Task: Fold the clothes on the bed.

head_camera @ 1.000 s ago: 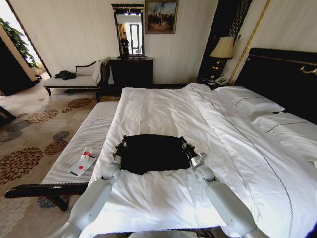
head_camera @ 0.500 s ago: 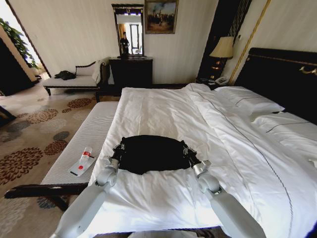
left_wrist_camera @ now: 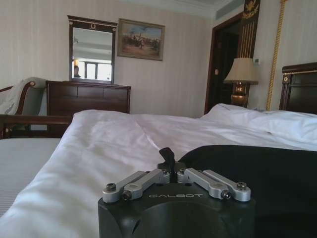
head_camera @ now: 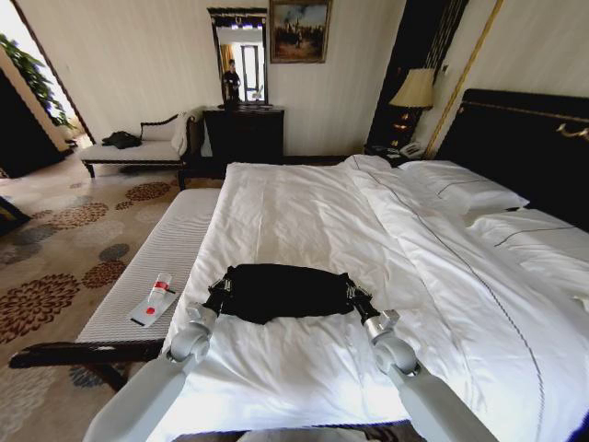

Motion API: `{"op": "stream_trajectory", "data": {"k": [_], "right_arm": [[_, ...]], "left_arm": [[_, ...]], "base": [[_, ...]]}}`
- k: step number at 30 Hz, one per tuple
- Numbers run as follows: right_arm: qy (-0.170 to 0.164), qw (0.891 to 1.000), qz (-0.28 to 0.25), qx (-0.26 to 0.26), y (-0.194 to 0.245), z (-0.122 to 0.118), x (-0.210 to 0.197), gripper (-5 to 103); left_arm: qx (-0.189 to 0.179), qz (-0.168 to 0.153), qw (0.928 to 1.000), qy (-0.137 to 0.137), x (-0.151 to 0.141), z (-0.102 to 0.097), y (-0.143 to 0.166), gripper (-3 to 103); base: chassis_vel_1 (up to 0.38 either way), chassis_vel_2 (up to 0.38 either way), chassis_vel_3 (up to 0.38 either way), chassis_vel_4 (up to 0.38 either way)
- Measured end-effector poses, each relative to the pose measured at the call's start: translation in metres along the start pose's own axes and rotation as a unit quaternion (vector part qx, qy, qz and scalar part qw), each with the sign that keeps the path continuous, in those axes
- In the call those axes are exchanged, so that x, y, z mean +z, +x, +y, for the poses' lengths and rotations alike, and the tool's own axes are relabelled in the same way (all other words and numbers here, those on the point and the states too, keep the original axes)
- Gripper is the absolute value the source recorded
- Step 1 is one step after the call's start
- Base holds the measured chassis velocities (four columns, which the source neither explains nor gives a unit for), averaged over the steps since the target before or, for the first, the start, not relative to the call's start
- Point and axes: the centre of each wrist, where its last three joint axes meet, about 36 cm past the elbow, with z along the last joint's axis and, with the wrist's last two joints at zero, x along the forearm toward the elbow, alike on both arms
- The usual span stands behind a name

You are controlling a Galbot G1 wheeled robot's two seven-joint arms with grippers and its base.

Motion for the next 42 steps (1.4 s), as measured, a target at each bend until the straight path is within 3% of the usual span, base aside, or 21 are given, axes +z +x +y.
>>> {"op": "stream_trajectory", "data": {"k": [10,21,24,26,27,28,30,35,37,39,41,42], "right_arm": [[0.001,1.000,0.019,-0.011,0.020,0.013,0.010,0],[0.005,1.000,0.021,-0.007,0.024,0.008,0.008,0],[0.007,1.000,0.025,-0.010,0.031,0.010,0.006,-1],[0.011,0.999,0.028,-0.014,0.039,0.012,0.005,9],[0.011,0.999,0.028,-0.014,0.039,0.012,0.005,9],[0.013,0.999,0.030,-0.016,0.043,0.014,0.004,9],[0.015,0.999,0.031,-0.018,0.053,0.017,0.003,20],[0.015,0.999,0.028,-0.019,0.066,0.019,-0.004,41],[0.015,0.999,0.024,-0.019,0.069,0.020,-0.009,41],[0.010,1.000,0.014,-0.017,0.070,0.021,-0.022,52],[0.003,1.000,0.007,-0.014,0.068,0.024,-0.040,63],[0.003,1.000,0.007,-0.014,0.068,0.024,-0.040,63]], "left_arm": [[0.010,0.007,0.9995,-0.028,-0.017,0.029,0.012,2],[0.018,0.020,0.9989,-0.038,-0.012,0.020,0.020,-1],[0.020,0.022,0.9987,-0.042,-0.010,0.017,0.025,9],[0.022,0.024,0.9983,-0.047,-0.007,0.015,0.032,14],[0.022,0.024,0.9983,-0.047,-0.007,0.015,0.032,14],[0.024,0.025,0.9981,-0.052,-0.006,0.014,0.037,20],[0.031,0.025,0.9975,-0.058,0.000,0.008,0.049,30],[0.033,0.032,0.9982,-0.040,0.008,-0.011,0.078,46],[0.032,0.032,0.9982,-0.040,0.007,-0.012,0.083,52],[0.025,0.023,0.9986,-0.042,-0.001,-0.011,0.087,63],[0.010,0.012,0.9987,-0.048,-0.014,-0.008,0.087,69],[0.010,0.012,0.9987,-0.048,-0.014,-0.008,0.087,69]], "base": [[0.000,0.000,0.000,0.000],[0.000,0.000,0.000,0.000],[0.000,0.000,0.000,0.000],[0.000,0.000,0.000,0.000],[0.000,0.000,0.000,0.000],[0.000,0.000,0.000,0.000],[0.000,0.000,0.000,0.000],[0.000,0.000,0.000,0.000],[0.000,0.000,0.000,0.000],[0.000,0.000,0.000,0.000],[0.000,0.000,0.000,0.000],[0.000,0.000,0.000,0.000]]}}
